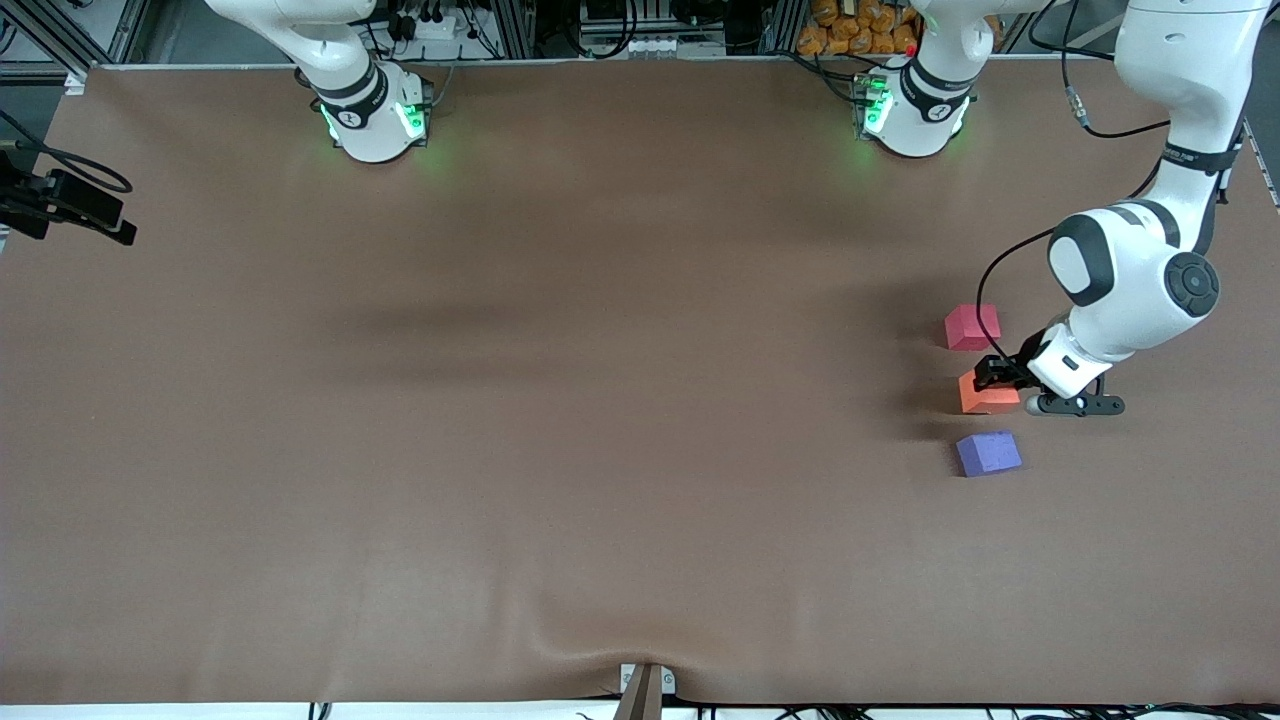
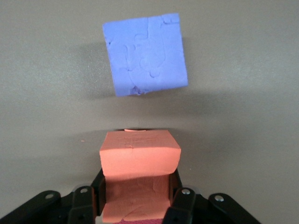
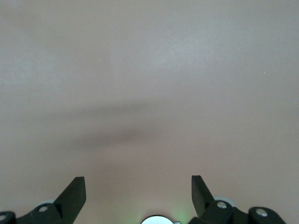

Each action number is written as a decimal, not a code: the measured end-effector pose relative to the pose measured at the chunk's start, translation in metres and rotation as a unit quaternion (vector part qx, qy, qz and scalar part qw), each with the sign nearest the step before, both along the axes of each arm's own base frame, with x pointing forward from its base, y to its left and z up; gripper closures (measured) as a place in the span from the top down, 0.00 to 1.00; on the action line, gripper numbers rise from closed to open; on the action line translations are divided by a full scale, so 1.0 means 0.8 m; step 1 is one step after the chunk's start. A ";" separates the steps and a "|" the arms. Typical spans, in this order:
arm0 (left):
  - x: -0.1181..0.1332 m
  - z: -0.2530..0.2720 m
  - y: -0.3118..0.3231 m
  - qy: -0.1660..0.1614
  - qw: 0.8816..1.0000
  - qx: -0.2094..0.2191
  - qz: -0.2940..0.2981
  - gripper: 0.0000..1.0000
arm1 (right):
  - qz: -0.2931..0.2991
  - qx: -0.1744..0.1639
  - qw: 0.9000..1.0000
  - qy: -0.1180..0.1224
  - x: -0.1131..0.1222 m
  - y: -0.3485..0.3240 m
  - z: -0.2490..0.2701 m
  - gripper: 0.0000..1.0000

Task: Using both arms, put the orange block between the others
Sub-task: 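Lower the orange block between the pink and purple blocks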

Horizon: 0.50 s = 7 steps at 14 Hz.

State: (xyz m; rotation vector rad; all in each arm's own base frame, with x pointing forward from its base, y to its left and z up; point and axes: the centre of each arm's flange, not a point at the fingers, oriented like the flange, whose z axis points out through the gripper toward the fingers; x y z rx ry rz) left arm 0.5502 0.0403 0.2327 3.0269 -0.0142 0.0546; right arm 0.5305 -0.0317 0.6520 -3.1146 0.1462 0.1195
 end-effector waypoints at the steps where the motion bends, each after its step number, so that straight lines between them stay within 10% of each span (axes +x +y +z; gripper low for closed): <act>1: -0.003 -0.003 0.000 0.000 1.000 0.001 0.000 0.54 | 0.000 0.000 1.000 0.000 0.000 0.000 0.000 1.00; 7: -0.013 -0.014 -0.001 0.008 1.000 0.001 0.001 0.54 | -0.001 0.000 1.000 0.000 0.000 -0.002 0.000 1.00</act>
